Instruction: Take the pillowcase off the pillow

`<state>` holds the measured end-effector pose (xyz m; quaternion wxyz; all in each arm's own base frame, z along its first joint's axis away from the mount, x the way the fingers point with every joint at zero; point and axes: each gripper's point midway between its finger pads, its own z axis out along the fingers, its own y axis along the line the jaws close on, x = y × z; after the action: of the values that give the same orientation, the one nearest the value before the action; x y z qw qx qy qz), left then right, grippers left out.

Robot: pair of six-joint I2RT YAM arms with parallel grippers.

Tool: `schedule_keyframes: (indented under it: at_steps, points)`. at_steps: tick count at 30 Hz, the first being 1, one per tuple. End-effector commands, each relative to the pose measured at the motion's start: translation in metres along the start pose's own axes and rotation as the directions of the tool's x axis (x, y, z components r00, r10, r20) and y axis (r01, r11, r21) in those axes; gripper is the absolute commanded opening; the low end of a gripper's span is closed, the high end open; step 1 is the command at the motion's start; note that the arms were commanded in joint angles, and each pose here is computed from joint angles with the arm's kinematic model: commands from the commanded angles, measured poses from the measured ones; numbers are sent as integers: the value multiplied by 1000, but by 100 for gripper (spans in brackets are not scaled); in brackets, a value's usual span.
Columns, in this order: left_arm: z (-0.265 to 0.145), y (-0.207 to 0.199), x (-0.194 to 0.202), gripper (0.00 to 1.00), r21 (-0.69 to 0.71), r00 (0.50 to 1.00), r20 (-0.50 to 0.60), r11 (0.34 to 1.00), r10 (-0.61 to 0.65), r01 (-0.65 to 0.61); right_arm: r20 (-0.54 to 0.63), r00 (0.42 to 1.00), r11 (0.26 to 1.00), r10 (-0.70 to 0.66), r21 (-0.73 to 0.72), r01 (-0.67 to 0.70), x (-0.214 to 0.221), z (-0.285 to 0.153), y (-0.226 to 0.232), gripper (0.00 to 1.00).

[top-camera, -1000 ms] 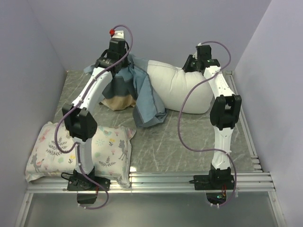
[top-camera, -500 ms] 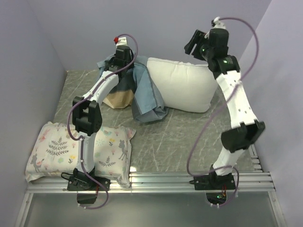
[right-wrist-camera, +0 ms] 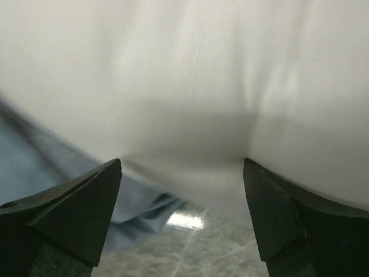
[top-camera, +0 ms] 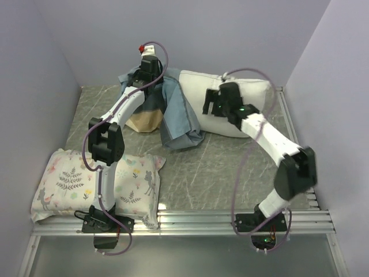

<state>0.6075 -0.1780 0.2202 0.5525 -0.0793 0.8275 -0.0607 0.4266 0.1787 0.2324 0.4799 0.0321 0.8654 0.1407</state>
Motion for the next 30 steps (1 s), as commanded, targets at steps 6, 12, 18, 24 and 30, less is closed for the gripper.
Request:
schedule_keyframes:
  at_steps: [6,12,18,24,30]
  points:
    - [-26,2,123,25,44,908,-393,989,147,-141,-173,985,988,-3,154,30,54,96,-16,90]
    - [-55,-6,44,58,60,957,-252,990,140,-129,-222,974,994,52,102,-30,56,112,-23,25]
    - [-108,-11,-51,87,110,998,-51,994,21,-15,-262,960,995,97,35,-91,50,112,-25,3]
    - [-168,3,-87,91,120,995,87,992,-57,46,-286,950,990,123,-37,-139,37,107,-16,0]
    - [-208,13,-83,92,176,982,143,980,-119,93,-263,957,990,121,-35,-134,23,99,-15,0]
